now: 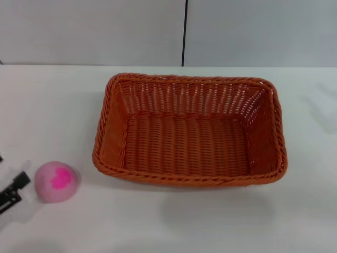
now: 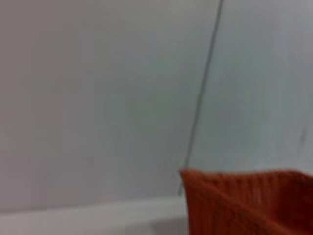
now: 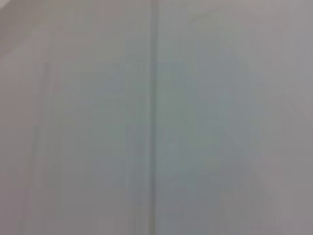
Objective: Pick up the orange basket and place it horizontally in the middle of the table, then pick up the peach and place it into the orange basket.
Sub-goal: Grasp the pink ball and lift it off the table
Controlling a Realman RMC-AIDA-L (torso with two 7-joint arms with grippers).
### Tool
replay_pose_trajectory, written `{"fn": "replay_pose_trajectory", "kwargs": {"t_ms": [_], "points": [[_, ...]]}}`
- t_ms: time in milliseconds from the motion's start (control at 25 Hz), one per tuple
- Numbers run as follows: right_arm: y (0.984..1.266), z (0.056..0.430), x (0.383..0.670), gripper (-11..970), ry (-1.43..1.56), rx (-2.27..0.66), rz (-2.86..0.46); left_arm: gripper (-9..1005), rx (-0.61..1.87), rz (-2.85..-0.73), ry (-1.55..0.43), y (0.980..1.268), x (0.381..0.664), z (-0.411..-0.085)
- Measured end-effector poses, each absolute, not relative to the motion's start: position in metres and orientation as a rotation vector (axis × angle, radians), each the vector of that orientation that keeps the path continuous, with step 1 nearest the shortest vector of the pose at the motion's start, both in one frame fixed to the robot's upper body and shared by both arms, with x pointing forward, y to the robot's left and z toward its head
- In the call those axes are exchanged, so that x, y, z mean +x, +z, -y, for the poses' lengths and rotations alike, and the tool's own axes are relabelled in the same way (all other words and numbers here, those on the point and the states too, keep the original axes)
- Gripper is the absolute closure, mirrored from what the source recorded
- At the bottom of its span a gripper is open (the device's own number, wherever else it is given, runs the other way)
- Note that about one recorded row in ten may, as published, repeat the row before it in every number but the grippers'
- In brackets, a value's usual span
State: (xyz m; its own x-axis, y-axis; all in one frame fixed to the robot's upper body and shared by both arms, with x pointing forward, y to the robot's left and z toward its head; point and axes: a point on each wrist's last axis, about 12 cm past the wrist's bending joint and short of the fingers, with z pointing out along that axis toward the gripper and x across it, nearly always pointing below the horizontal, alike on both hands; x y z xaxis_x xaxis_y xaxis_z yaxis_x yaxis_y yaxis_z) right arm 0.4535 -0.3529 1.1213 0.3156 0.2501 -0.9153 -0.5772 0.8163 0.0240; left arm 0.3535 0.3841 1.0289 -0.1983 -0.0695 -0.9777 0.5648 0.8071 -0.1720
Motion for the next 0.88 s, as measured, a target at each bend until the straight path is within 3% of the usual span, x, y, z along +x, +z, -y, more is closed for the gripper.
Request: {"fn": "replay_pose_trajectory", "kwargs": {"t_ms": [320,760,880], "points": [[1.103,0.369,0.435,414,0.56,-0.225,-1.134,167,0.494,-1.815,-0.628,1.01,0.381,-0.367],[1.1,0.369,0.436,415,0.559,-0.215,-1.15,167,0.501,-1.849,-0.605,1.001,0.382,-0.363],[1.099,0.369,0.435,415,0.559,-0.213,-1.153,255,0.505,-1.849,-0.6,1.0,0.379,-0.362]]}}
